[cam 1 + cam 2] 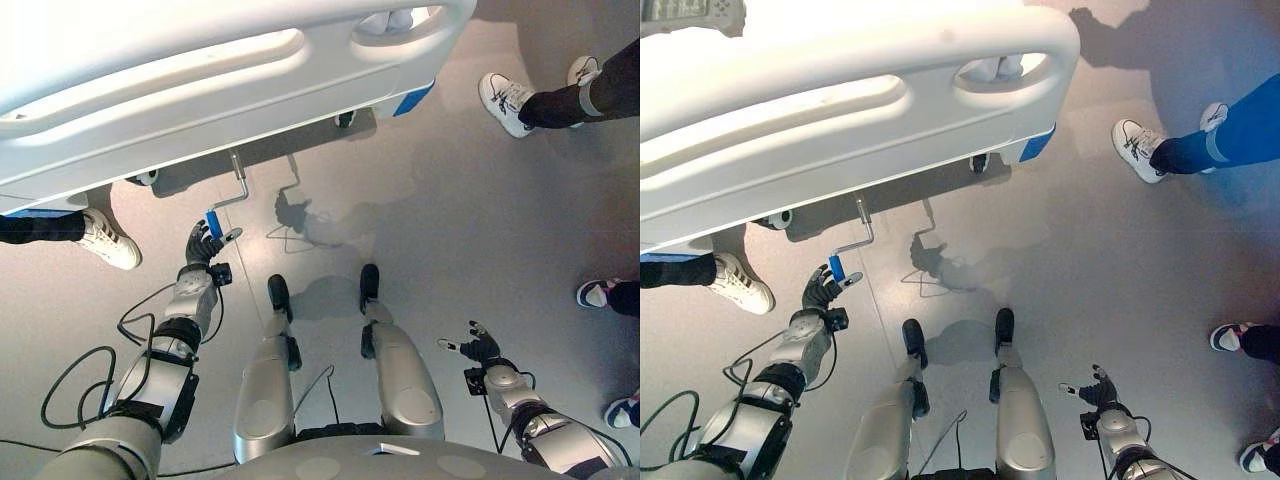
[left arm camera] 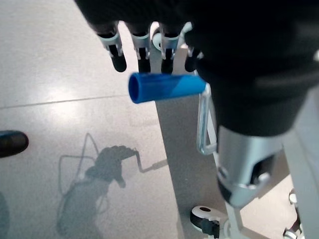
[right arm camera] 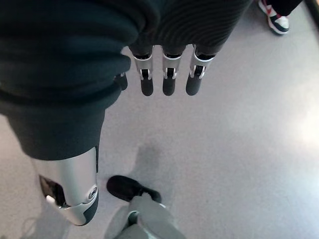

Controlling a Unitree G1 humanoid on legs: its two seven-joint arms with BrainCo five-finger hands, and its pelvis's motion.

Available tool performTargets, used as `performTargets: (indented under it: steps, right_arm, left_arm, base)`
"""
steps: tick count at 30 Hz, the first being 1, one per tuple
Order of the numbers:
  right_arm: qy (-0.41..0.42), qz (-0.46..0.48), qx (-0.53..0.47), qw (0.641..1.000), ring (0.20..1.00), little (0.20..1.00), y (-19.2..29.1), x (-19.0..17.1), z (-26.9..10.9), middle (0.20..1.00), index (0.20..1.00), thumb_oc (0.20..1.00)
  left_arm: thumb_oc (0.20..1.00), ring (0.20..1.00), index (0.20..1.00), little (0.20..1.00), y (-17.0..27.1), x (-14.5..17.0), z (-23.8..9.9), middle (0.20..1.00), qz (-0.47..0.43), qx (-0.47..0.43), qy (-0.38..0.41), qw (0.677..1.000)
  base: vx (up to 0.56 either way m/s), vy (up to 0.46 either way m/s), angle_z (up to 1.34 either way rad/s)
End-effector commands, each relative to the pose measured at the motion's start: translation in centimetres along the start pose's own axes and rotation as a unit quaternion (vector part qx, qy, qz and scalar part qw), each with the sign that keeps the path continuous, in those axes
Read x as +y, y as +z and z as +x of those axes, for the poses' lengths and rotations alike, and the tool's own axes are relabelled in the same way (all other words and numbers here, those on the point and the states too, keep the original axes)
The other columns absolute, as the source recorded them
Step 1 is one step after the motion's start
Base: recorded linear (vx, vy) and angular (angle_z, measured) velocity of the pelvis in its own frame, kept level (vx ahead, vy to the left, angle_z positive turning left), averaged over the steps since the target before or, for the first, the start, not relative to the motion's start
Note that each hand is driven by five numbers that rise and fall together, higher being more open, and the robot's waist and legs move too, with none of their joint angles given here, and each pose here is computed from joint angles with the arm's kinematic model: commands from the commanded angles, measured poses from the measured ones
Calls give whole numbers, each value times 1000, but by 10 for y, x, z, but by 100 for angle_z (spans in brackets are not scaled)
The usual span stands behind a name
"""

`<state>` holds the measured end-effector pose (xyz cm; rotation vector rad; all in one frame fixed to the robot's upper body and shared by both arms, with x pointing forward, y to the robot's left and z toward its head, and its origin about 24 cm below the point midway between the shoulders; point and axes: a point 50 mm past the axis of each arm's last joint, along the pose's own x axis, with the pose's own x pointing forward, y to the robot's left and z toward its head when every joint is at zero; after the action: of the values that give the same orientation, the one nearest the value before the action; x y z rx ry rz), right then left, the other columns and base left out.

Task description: Raise the hospital bed

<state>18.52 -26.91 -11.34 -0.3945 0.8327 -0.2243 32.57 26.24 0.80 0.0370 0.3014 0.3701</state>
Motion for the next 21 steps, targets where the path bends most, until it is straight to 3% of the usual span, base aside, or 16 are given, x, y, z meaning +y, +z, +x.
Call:
performTargets:
  steps: [1, 21]
  right_arm:
    - [-1, -9, -16, 1000, 1000, 1000, 1, -1, -1, 1000, 1000, 1000]
    - [5, 2, -56, 998, 1000, 1000, 16, 3, -2, 1000, 1000, 1000]
  left_arm:
    - [1000, 1000, 1000, 1000, 21, 8, 7, 1000, 0, -28, 21, 999]
    - [1000, 1000, 1000, 1000, 59, 2, 16, 1000, 25, -75, 14, 997]
  base:
    - [0, 0, 0]
    - [0, 0, 0]
